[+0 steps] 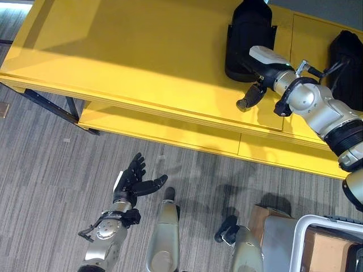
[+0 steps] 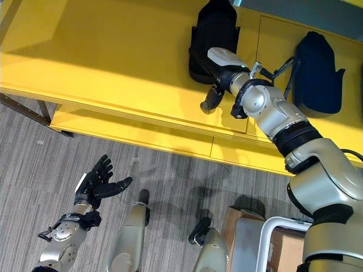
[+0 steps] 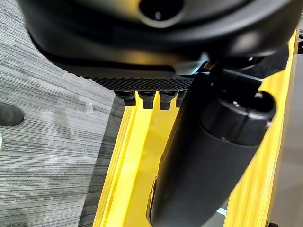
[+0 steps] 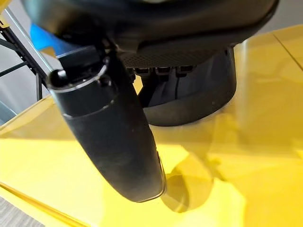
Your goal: Move parts from the plastic box to the shelf.
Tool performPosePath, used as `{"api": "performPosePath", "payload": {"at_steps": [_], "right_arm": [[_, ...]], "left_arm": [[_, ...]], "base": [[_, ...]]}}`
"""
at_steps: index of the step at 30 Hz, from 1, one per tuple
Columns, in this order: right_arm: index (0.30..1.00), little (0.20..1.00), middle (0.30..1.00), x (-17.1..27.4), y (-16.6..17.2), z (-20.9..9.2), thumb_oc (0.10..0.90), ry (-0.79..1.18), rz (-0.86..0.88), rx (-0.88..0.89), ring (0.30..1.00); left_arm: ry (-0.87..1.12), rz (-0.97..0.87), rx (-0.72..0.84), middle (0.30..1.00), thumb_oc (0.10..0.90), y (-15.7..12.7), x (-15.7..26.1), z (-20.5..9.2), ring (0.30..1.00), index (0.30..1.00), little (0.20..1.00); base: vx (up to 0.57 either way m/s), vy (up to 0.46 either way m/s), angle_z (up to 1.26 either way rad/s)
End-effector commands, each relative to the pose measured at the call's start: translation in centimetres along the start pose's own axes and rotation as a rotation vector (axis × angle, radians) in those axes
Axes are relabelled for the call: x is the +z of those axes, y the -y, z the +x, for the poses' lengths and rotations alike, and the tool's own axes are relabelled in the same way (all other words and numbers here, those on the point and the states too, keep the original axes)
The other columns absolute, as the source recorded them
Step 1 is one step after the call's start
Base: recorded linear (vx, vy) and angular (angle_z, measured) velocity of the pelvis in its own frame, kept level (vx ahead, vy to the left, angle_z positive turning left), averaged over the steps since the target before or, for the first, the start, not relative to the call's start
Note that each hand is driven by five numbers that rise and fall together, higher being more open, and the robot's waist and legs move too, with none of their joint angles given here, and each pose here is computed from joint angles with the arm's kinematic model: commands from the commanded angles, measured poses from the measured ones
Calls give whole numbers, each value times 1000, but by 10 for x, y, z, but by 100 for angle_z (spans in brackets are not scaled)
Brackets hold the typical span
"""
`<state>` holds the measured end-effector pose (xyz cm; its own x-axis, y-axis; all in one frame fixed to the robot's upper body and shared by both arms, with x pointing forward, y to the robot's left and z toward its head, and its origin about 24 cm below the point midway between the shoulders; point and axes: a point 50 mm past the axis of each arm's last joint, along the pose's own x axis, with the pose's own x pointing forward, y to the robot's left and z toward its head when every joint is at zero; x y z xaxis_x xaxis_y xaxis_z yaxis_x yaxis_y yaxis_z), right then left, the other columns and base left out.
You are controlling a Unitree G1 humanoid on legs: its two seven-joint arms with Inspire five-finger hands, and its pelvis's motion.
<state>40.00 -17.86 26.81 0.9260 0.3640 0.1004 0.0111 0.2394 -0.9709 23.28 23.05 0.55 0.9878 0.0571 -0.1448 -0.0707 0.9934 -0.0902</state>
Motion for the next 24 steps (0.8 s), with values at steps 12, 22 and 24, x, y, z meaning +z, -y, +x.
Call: {"api": "performPosePath", "payload": {"at_steps": [12,22,24], "right_arm": [[1000,1000,1000,17,41,-11,900,103,-26,-32,1000],[1000,1000,1000,5,51,-22,900,75,-19,-49,1000],[1000,1000,1000,6,50,-23,900,83,-5,-49,1000]], "left_arm": [[192,36,-75,1000,900,5,42,5,1000,1000,1000],[203,29,-59,1000,900,3,43,5,1000,1000,1000],[206,26,-61,1000,900,4,44,5,1000,1000,1000]], "base": [[-1,-4,-1],[-2,2,0],[0,0,0]]}}
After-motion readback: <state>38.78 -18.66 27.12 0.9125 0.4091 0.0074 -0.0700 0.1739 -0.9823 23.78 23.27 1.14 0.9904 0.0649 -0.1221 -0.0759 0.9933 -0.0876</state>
